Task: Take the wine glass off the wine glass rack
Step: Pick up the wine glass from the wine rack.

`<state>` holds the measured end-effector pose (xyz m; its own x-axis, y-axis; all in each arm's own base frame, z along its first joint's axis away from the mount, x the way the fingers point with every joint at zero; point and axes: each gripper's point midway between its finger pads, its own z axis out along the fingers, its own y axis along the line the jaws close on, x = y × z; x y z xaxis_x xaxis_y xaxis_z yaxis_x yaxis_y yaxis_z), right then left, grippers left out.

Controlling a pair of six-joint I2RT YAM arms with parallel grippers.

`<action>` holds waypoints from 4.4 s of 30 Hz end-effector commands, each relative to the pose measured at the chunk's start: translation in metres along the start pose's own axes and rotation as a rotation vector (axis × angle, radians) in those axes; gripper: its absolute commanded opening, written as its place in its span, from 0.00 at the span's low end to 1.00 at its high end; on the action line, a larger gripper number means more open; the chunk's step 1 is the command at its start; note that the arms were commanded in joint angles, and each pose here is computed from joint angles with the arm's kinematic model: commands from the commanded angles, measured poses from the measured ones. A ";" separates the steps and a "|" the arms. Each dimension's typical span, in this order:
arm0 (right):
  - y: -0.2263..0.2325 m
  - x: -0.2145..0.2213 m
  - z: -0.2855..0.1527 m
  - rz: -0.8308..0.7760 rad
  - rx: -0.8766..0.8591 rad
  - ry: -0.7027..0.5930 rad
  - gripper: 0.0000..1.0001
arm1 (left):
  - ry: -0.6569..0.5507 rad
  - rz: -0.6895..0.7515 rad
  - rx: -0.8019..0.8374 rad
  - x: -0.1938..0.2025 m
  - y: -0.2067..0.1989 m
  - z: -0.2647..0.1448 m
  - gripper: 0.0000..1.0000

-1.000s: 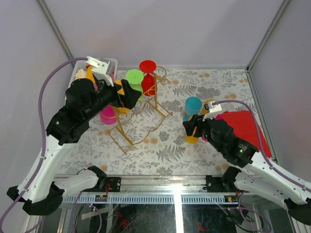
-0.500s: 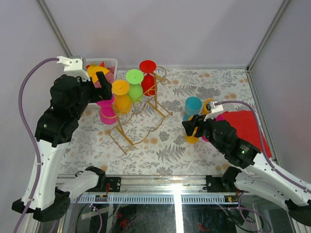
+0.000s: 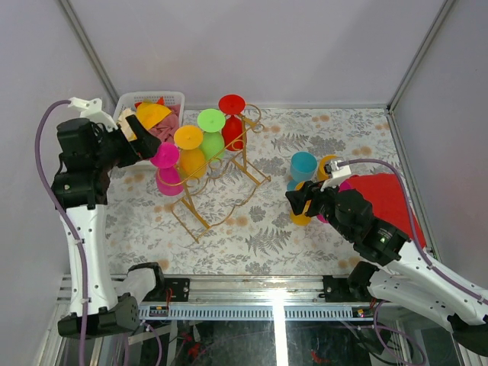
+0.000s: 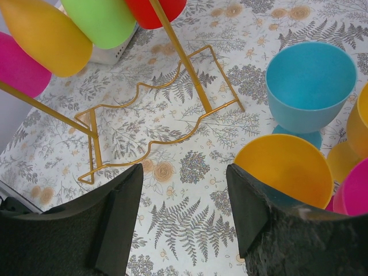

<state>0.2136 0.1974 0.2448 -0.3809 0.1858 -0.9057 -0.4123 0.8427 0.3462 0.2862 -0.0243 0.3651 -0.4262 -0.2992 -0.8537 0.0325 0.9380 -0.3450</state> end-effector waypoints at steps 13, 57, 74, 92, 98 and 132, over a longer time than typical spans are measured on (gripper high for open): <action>0.011 -0.008 0.002 0.002 -0.046 -0.011 0.68 | 0.001 -0.248 0.352 0.023 -0.036 -0.015 0.94; 0.015 0.000 0.008 -0.011 -0.068 0.017 0.71 | -0.071 -0.248 0.275 0.020 -0.028 -0.021 0.33; 0.015 0.004 0.010 -0.009 -0.066 0.031 0.71 | -0.171 -0.297 0.289 0.003 -0.034 -0.029 0.10; 0.011 0.006 0.010 -0.019 -0.046 0.030 0.71 | -0.223 -0.447 0.319 -0.010 -0.039 -0.032 0.00; 0.009 0.006 0.011 -0.024 -0.041 0.029 0.71 | -0.242 -0.466 0.319 -0.012 -0.039 -0.034 0.00; 0.009 0.004 0.011 -0.026 -0.031 0.037 0.72 | -0.491 -0.405 -0.060 -0.037 0.014 -0.073 0.00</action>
<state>0.2113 0.2121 0.2269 -0.4315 0.1118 -0.8952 -0.4562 0.8290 0.3235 0.2533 -0.0136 0.4090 -0.0442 -0.7315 -0.6804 0.0163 0.6805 -0.7326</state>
